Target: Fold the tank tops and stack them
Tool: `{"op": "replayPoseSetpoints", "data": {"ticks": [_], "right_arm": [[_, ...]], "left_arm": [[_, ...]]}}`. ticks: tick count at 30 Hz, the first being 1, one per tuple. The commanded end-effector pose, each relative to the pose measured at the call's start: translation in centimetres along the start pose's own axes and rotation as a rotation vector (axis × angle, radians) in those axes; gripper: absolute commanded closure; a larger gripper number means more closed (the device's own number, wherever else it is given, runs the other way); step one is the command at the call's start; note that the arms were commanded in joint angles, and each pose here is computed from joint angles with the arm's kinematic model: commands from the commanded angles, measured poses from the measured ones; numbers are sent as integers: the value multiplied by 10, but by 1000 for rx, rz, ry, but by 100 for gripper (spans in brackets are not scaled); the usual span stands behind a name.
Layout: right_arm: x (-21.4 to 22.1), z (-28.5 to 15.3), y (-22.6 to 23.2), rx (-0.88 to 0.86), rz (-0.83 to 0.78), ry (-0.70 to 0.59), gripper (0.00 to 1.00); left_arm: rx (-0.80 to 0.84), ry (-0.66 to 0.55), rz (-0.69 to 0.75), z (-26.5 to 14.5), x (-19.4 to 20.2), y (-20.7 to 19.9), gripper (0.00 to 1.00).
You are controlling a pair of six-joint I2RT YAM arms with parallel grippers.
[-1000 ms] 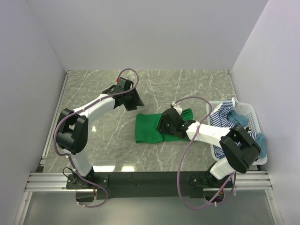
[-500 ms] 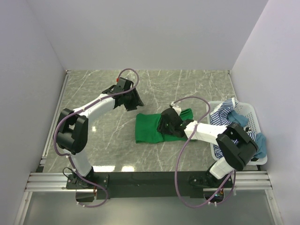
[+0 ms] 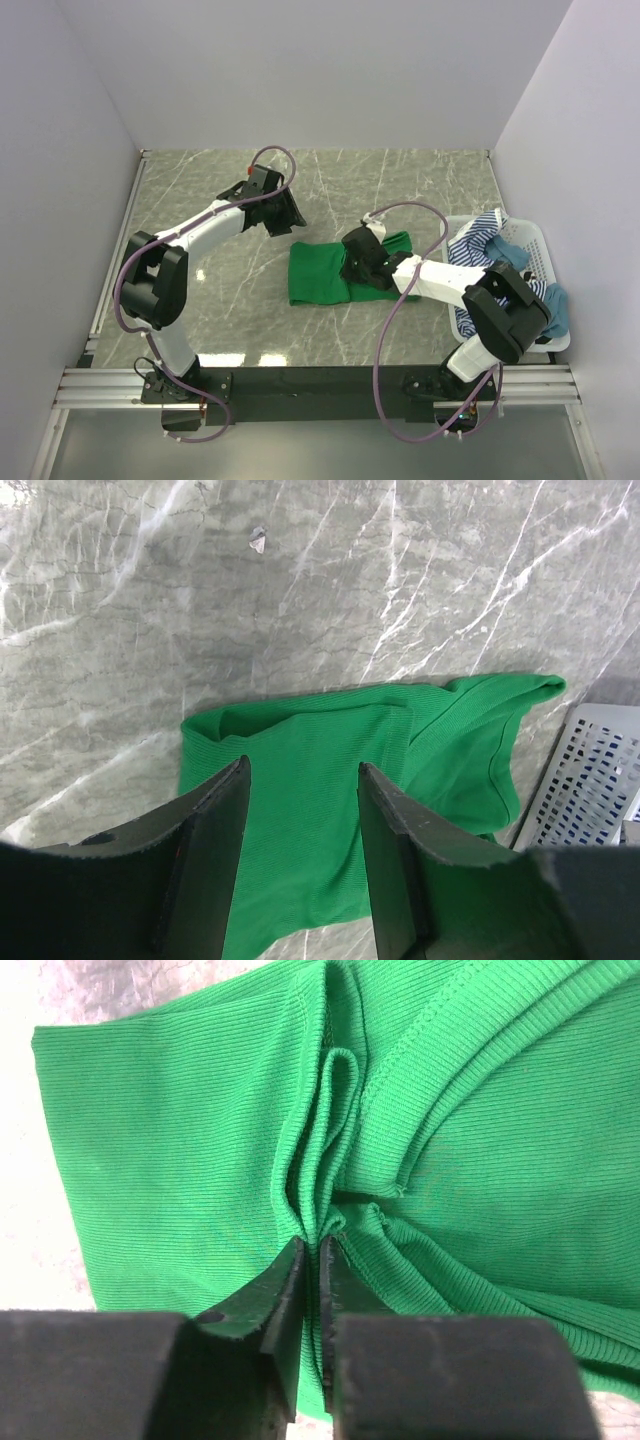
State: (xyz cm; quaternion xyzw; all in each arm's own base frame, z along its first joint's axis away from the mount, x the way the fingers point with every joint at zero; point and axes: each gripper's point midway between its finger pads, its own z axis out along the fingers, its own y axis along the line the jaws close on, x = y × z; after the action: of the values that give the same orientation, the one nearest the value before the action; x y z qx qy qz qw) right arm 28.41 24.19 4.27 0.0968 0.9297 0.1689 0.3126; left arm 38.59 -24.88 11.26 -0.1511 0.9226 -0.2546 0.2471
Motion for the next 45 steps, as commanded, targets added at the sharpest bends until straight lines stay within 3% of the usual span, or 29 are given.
{"op": "replayPoseSetpoints", "data": {"ticks": [1,4,21,42,45], "right_arm": [[-22,-5,17,-21,-1,-55,90],[-27,-9,24,-20,-19,-69,100],[-38,-22,6,189,-131,-126,100],[-36,-28,-16,272,-148,-145,100],[-29,-19,-20,287,-155,-123,94]], "left_arm": [[36,-23,21,-8,-8,-9,47],[34,-23,20,-8,-8,-8,47],[42,-13,17,-6,-7,-7,48],[39,38,-1,5,11,6,45],[36,62,-12,8,22,14,45]]}}
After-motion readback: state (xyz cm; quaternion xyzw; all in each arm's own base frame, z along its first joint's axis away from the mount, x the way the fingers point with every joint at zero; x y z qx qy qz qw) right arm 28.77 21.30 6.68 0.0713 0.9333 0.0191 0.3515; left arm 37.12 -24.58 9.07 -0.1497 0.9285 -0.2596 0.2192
